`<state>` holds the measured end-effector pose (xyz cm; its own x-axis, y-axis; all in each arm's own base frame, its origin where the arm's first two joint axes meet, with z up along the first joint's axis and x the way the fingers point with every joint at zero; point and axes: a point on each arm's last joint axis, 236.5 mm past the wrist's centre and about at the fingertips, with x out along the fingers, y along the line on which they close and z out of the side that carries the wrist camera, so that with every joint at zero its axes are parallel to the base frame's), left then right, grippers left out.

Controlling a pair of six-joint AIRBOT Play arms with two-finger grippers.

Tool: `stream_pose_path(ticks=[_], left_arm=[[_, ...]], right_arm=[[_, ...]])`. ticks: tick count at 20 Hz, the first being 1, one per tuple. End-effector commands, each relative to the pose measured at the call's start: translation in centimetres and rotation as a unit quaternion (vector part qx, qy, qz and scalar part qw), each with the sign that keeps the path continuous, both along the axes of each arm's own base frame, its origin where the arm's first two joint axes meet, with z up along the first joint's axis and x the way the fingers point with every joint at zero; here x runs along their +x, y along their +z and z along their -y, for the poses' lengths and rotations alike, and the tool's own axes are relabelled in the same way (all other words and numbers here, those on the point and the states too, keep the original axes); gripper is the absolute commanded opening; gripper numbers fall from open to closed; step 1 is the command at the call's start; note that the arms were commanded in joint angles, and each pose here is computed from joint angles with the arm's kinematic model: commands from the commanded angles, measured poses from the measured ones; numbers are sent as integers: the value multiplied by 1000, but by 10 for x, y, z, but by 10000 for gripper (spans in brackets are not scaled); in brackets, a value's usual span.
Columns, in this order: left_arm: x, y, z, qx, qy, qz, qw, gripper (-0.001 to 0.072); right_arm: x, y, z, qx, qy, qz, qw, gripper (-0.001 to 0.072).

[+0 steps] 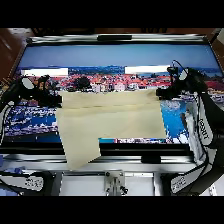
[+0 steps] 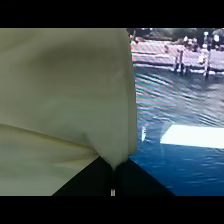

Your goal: Fold the shirts.

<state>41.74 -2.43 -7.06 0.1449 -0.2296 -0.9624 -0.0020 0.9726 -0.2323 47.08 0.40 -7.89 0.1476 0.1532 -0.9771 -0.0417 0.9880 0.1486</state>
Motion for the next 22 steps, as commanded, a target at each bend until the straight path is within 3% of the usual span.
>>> stream_pose_path(ticks=[1, 8, 9, 10, 11, 12, 13, 15, 17, 18, 19, 20, 22], left_arm=[[-8, -7, -2, 6, 4, -22, 1000, 27], [-7, -7, -2, 6, 4, -22, 1000, 28], [-7, -7, -2, 6, 4, -22, 1000, 29], [-8, -7, -2, 5, 11, -24, 1000, 63], [-9, -5, -2, 3, 25, -30, 999, 254], [-13, -1, -2, 0, 33, -42, 999, 494], [-18, 8, -2, -2, 28, -55, 998, 575], [-25, 34, -10, -5, 23, -70, 997, 575], [-40, 61, -21, -9, 22, -76, 997, 573], [-51, 71, -26, -15, 22, -79, 997, 540], [-63, 77, -26, -33, 21, -77, 996, 420], [-80, 78, -18, -67, 23, -75, 995, 381], [-123, 63, 0, -129, 41, -78, 988, 390]], right_arm=[[-9, -6, -5, 12, -22, -26, 999, 62], [-24, -5, -15, 36, -52, -65, 996, 63], [-26, -5, -15, 37, -54, -70, 995, 87], [-28, -5, -15, 37, -54, -75, 995, 240], [-32, -3, -16, 39, -49, -82, 995, 458], [-37, 3, -17, 38, -27, -85, 995, 474], [-40, 14, -11, 24, -2, -80, 996, 474], [-45, 46, 23, -44, 18, -64, 997, 474], [-61, 76, 55, -63, -1, -60, 996, 474], [-69, 88, 66, -45, -25, -59, 997, 474], [-81, 96, 77, -17, -53, -62, 997, 474], [-97, 99, 87, 5, -78, -72, 994, 474], [-126, 100, 111, 30, -130, -80, 988, 474]])
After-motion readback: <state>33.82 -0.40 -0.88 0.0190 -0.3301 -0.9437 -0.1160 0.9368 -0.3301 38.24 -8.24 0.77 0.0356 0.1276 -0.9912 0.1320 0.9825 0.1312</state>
